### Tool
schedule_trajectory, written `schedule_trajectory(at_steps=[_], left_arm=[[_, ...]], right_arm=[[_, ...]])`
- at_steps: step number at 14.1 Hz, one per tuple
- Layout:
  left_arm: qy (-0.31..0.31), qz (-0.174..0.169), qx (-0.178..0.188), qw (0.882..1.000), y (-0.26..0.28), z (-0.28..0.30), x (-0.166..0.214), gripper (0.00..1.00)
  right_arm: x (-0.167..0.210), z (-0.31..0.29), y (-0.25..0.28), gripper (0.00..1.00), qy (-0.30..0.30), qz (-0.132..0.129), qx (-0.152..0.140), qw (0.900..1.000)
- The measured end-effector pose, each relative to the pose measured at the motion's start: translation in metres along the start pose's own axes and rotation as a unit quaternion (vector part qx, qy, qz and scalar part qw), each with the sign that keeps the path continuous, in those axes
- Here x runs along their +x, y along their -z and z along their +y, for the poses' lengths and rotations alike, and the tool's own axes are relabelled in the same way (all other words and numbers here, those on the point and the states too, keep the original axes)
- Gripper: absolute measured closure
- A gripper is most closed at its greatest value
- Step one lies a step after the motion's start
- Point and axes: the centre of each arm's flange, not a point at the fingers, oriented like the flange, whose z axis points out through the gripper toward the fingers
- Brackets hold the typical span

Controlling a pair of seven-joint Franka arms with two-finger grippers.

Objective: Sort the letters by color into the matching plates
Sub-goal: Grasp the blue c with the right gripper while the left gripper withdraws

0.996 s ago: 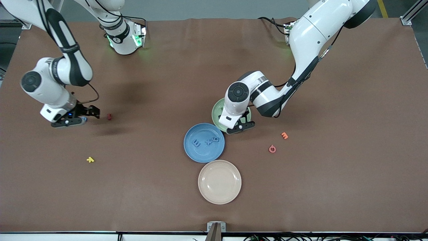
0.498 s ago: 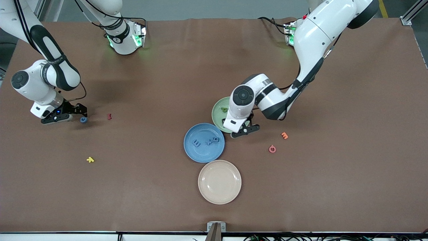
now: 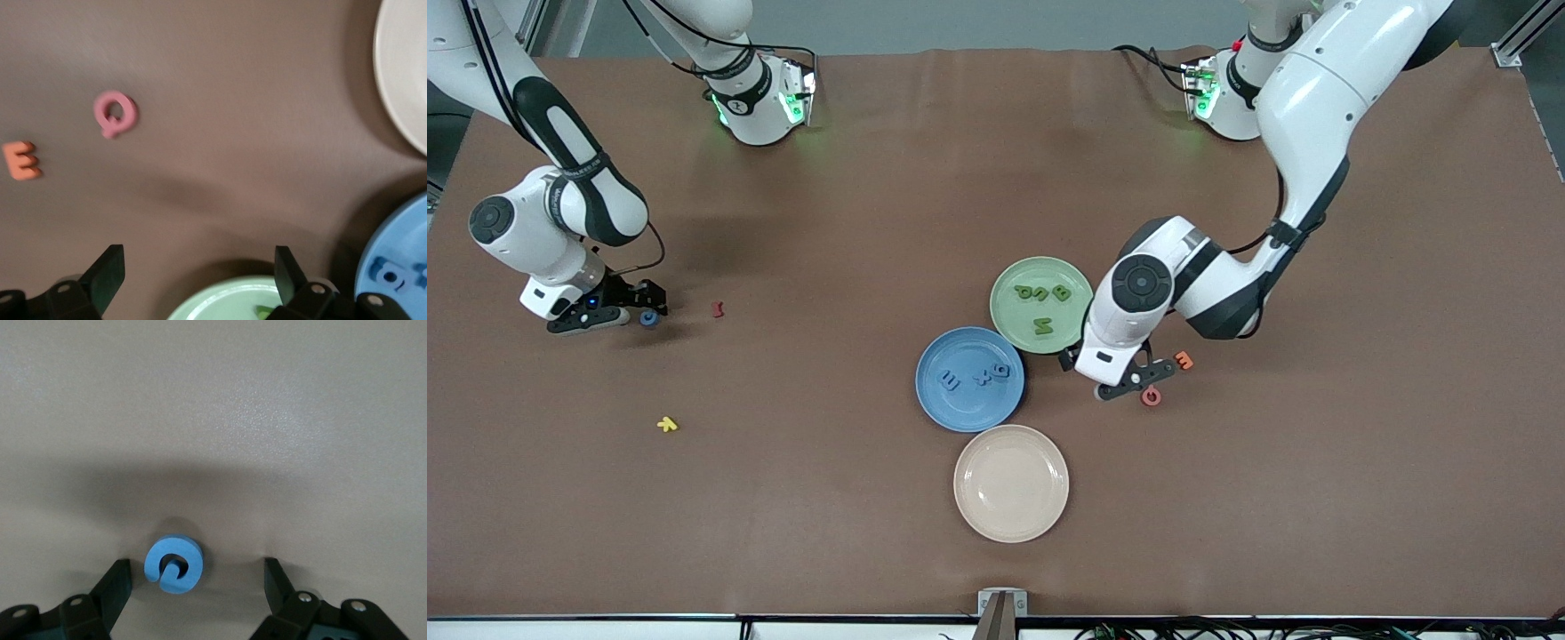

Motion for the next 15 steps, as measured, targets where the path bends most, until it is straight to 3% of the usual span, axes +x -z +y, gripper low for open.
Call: schedule_trajectory(at_steps=[5, 11, 15], left_arm=[[0.008, 0.012, -0.002, 1.0, 0.019, -0.036, 0.042, 0.01], [-0.046, -0.011, -0.026, 0.999, 0.029, -0.07, 0.075, 0.02], [-0.072, -0.012, -0.037, 0.997, 0.047, -0.104, 0.101, 0.05]], right_arm=[[0.004, 0.001, 0.005, 0.59, 0.002, 0.005, -0.004, 1.0], [0.014, -0.007, 0.007, 0.59, -0.002, -0.001, 0.003, 1.0], [0.084, -0.066, 0.029, 0.65, -0.033, -0.029, 0.017, 0.999]])
